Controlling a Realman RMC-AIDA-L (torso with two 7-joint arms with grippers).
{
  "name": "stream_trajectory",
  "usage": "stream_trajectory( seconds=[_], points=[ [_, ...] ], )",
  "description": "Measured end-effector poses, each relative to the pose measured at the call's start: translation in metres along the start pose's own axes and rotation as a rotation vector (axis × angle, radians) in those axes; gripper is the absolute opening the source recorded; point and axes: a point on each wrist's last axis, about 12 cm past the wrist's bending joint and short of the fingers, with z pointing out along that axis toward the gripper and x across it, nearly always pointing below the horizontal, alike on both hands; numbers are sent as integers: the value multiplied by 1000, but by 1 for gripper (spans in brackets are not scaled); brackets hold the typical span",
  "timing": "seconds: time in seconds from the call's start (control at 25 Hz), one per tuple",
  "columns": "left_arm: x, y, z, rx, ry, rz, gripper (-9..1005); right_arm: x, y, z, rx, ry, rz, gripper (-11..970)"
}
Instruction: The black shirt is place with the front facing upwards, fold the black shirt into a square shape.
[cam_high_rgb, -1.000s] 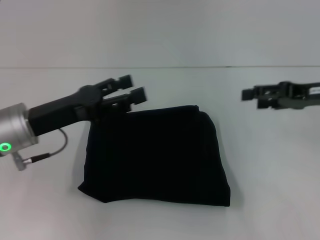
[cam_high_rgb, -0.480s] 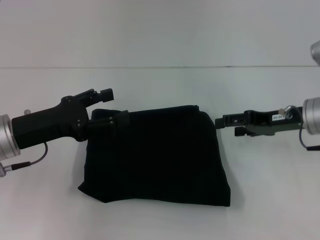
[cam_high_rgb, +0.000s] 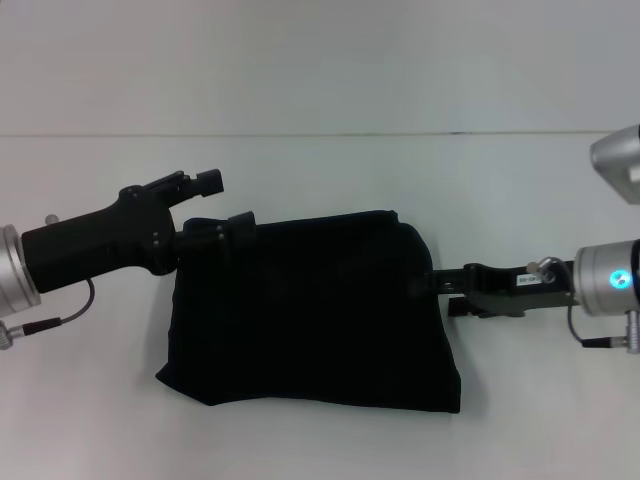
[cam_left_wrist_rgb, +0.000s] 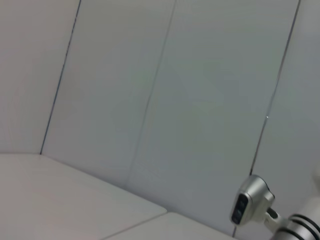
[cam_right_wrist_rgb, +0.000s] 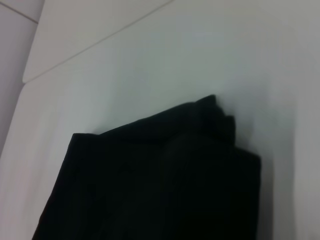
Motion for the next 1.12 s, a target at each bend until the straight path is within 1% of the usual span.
stream_trajectory(
  seconds=[0.24, 0.56, 1.0, 1.12],
  points=[
    [-1, 0, 0, -8, -17, 1, 948, 7, 7, 13, -20, -10, 4, 916],
    [-1, 0, 0, -9, -22, -1, 948, 3, 13, 11, -71, -31, 3, 916],
    [-1, 0, 0, -9, -24, -3, 949, 1, 15, 10, -96, -54, -8, 897],
    [-1, 0, 0, -8, -24, -3, 948, 1, 14, 9, -102, -71, -17, 674]
  ],
)
